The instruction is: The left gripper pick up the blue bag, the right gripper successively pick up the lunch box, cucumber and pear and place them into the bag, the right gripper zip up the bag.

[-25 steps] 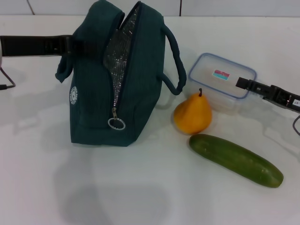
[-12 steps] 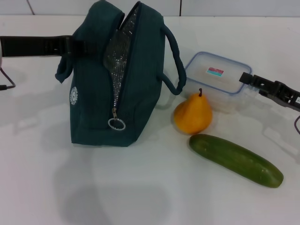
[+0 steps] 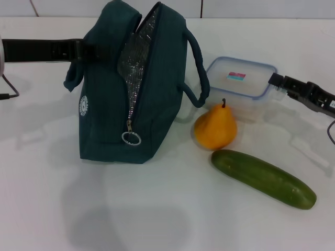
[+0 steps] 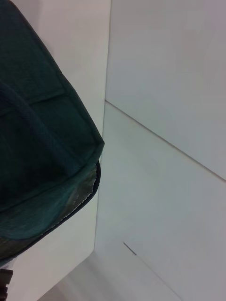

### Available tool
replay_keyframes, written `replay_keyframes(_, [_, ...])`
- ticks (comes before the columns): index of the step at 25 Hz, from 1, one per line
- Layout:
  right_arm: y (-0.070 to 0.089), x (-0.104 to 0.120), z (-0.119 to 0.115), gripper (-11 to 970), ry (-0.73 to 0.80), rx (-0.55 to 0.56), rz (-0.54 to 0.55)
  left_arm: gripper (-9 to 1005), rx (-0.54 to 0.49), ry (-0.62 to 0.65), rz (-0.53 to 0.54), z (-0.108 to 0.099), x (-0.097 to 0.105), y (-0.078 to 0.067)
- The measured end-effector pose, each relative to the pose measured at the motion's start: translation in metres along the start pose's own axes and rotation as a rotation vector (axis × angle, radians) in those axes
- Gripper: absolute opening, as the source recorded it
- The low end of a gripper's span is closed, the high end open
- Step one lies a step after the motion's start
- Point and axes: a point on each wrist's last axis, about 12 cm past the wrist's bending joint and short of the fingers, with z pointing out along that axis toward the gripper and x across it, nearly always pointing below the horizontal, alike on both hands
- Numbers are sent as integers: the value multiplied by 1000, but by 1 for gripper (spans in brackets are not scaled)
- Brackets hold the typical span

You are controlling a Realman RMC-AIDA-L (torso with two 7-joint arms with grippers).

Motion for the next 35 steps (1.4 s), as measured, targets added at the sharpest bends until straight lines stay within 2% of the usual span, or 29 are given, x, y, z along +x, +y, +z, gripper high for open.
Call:
replay_keyframes(10, [3, 4, 9, 454, -9, -17, 49, 44, 5, 5, -8, 2, 1, 1])
replay_keyframes(26, [4, 13, 17, 367, -30, -28, 186, 44, 26, 32, 30, 11, 3, -1])
replay_keyframes(34, [7, 8, 20, 107, -52, -42, 253, 44, 36, 36, 39, 13, 3, -2])
replay_keyframes(35, [7, 8, 20, 107, -55, -44, 257, 44, 37, 37, 38, 14, 3, -2])
